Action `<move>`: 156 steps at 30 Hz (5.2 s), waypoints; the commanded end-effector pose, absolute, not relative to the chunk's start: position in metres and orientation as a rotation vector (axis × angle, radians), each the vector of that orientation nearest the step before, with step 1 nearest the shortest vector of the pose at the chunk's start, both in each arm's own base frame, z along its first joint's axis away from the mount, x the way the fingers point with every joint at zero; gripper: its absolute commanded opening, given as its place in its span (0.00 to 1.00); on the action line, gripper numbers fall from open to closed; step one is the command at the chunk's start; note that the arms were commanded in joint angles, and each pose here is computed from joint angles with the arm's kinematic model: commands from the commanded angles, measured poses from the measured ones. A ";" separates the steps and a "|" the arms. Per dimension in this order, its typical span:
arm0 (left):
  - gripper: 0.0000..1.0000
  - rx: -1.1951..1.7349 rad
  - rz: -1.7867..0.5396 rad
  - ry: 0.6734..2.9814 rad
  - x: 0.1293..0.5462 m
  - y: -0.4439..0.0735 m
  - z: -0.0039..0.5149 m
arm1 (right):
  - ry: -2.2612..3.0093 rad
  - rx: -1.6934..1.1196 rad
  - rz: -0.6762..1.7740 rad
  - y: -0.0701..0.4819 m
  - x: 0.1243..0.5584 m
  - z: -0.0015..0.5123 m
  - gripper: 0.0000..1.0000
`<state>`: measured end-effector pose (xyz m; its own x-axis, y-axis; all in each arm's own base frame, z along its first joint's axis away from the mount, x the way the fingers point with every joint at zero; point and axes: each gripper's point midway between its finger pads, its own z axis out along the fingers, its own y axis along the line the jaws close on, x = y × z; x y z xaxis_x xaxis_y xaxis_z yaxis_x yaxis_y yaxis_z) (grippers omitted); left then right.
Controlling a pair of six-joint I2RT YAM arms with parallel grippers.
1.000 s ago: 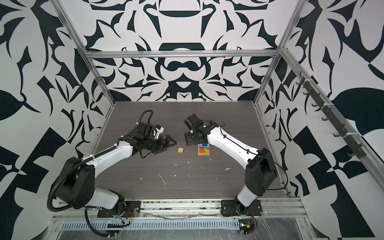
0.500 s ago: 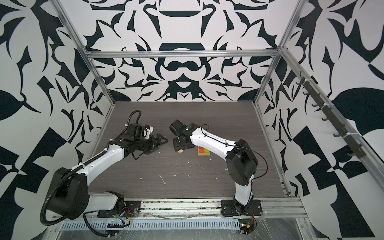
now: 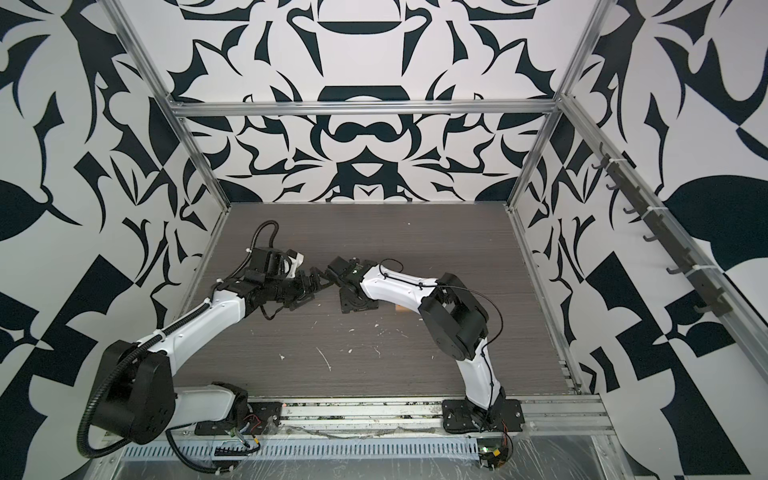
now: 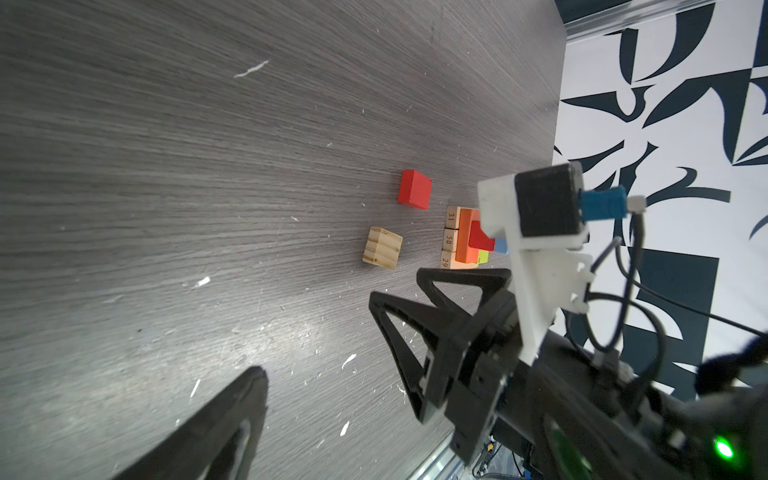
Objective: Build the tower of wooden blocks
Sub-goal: 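Move the right gripper to the natural wood cube and close on it, then lift the wood cube with the right gripper and carry it over the stack, then lower the wood cube onto the blue cube with the right gripper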
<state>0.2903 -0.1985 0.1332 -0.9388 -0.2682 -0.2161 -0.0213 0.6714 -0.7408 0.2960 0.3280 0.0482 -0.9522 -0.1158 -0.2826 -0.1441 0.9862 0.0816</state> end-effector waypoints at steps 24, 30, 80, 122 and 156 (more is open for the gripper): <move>1.00 -0.226 -1.145 2.586 0.281 -0.195 0.133 | 2.804 -0.044 0.164 0.333 0.333 0.040 0.51; 1.00 -0.226 -1.149 2.583 0.281 -0.195 0.133 | 2.801 -0.052 0.142 0.330 0.334 0.039 0.44; 1.00 -0.189 -1.281 2.558 0.288 -0.212 0.129 | 2.699 -0.009 0.078 0.229 0.318 0.180 0.29; 1.00 -0.174 -1.278 2.568 0.288 -0.220 0.131 | 2.774 0.107 0.036 0.170 0.326 0.131 0.28; 1.00 -0.174 -1.278 2.571 0.288 -0.220 0.129 | 2.764 0.082 -0.011 0.171 0.335 0.127 0.29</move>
